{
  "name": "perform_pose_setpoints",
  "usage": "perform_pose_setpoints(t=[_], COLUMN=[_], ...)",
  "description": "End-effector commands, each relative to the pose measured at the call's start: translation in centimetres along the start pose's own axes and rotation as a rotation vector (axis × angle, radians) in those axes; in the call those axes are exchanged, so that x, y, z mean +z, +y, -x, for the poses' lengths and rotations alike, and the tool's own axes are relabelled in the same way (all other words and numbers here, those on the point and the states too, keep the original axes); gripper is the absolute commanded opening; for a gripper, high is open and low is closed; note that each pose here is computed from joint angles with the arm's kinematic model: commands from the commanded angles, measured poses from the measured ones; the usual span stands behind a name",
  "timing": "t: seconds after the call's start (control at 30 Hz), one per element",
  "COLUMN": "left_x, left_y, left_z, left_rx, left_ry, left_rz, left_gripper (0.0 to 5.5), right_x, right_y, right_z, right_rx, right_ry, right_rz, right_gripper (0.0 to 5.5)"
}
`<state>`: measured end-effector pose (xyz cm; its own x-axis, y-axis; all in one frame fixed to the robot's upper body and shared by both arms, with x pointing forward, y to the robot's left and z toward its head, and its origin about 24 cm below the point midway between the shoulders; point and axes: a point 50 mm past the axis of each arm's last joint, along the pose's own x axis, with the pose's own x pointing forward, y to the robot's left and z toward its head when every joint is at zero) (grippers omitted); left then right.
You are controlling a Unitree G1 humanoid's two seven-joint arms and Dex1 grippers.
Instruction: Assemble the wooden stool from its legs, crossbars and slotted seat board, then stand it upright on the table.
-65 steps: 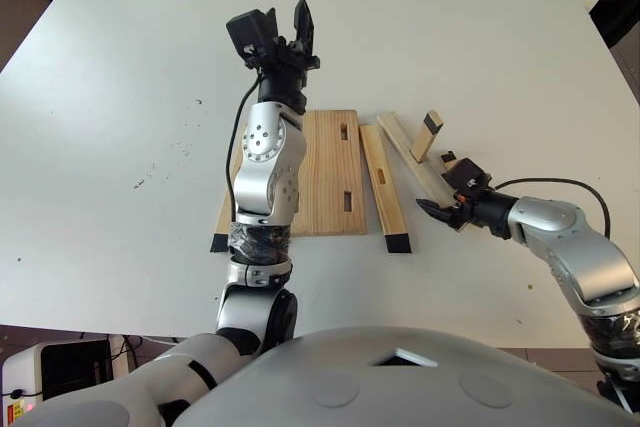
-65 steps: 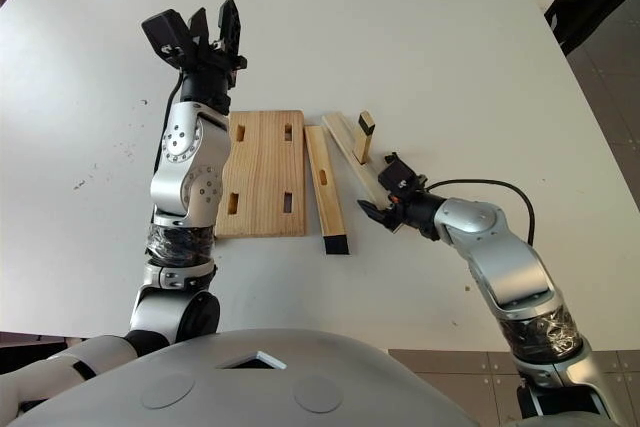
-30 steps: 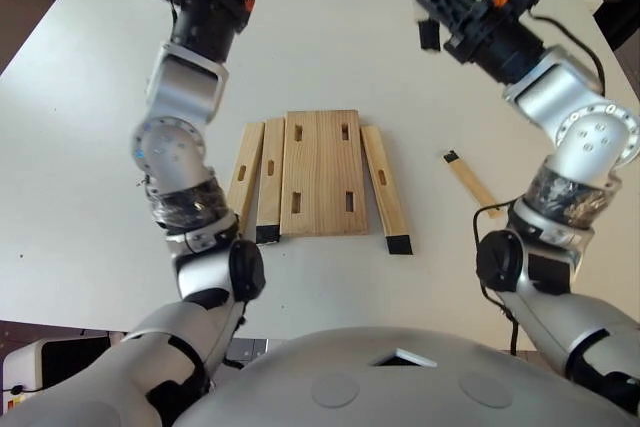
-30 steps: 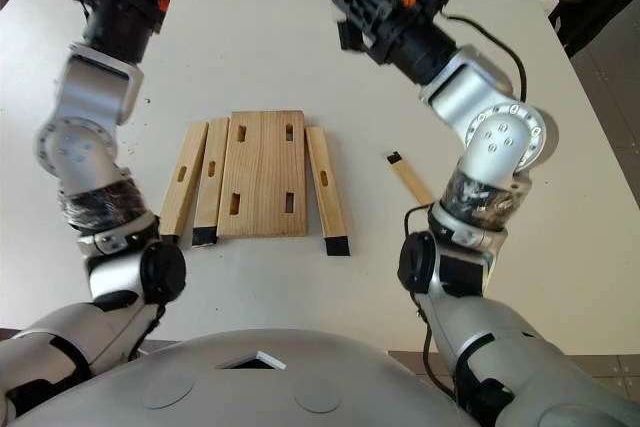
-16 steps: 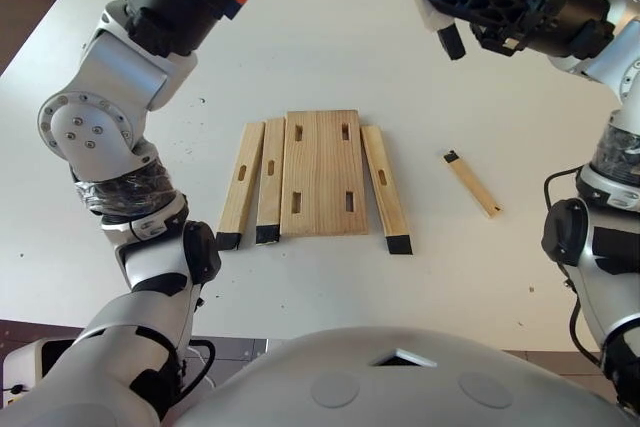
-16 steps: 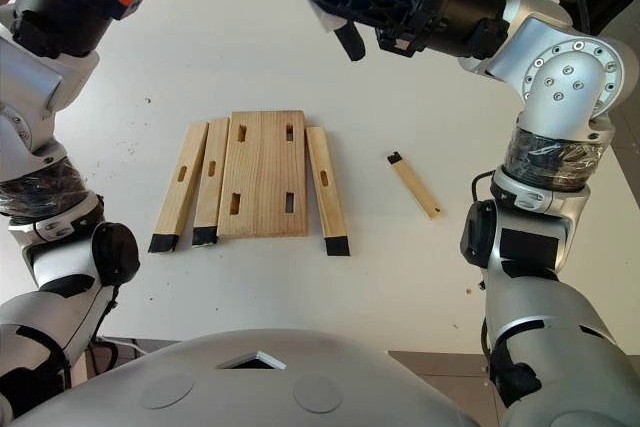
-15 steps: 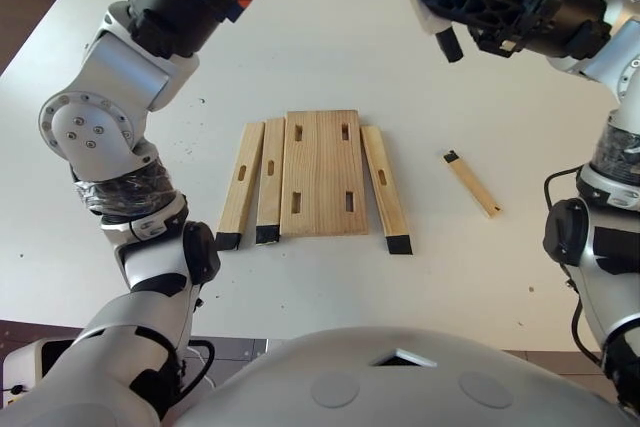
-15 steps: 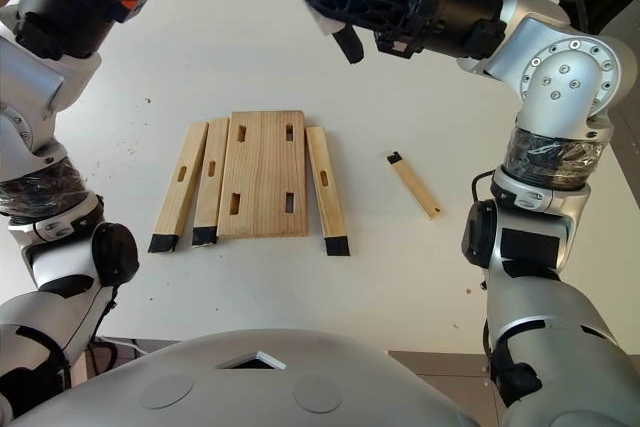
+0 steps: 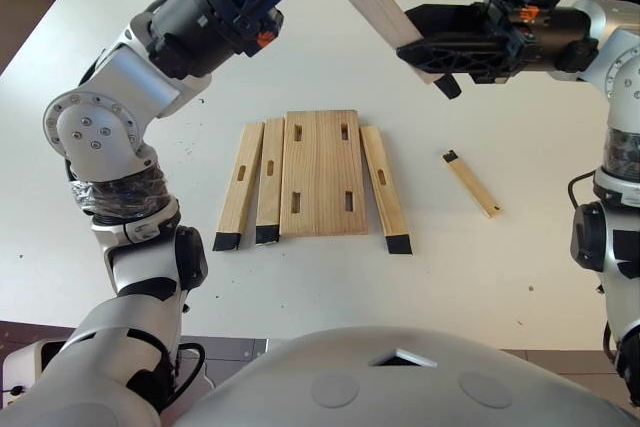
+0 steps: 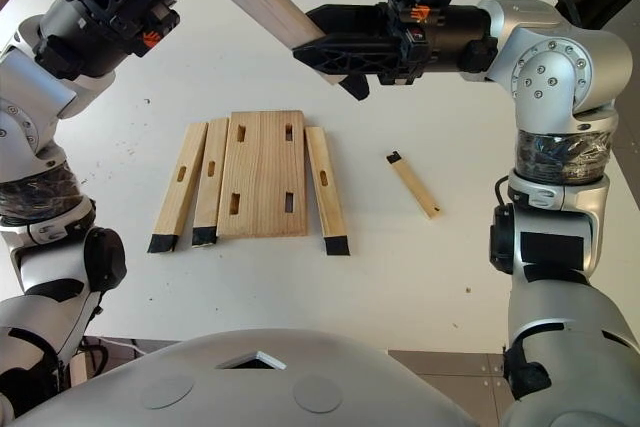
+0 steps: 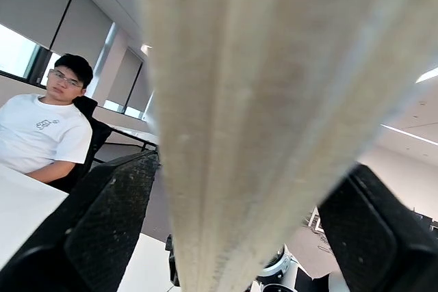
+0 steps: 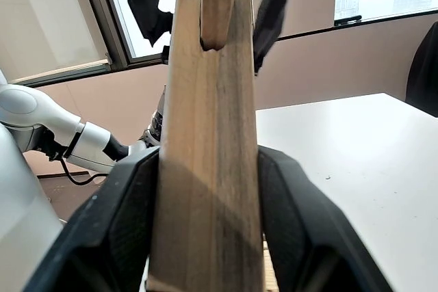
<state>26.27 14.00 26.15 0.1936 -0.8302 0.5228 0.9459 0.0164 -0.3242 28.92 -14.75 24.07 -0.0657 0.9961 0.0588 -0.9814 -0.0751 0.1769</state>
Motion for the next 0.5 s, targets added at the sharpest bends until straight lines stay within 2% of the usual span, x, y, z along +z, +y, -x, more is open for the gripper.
perform_pose_setpoints(t=[0.03, 0.23, 0.5], left_x=[0.12, 0.58, -0.21], left_y=[-0.43, -0.87, -0.7], left_z=[0.22, -0.03, 0.55], left_rx=[-0.018, -0.041, -0.004], left_ry=[0.005, -0.01, 0.004], left_rz=[-0.024, -0.042, -0.051], left_gripper=[3.32, 2.36, 2.26], right_x=[-0.13, -0.89, -0.72], right_y=[-0.07, -0.38, -0.55], right_z=[0.28, 0.54, 0.38], right_rx=[-0.022, -0.037, -0.052], right_ry=[0.031, 0.073, 0.038], right_rz=[0.019, 0.018, 0.019], right_gripper=[2.06, 2.06, 2.06])
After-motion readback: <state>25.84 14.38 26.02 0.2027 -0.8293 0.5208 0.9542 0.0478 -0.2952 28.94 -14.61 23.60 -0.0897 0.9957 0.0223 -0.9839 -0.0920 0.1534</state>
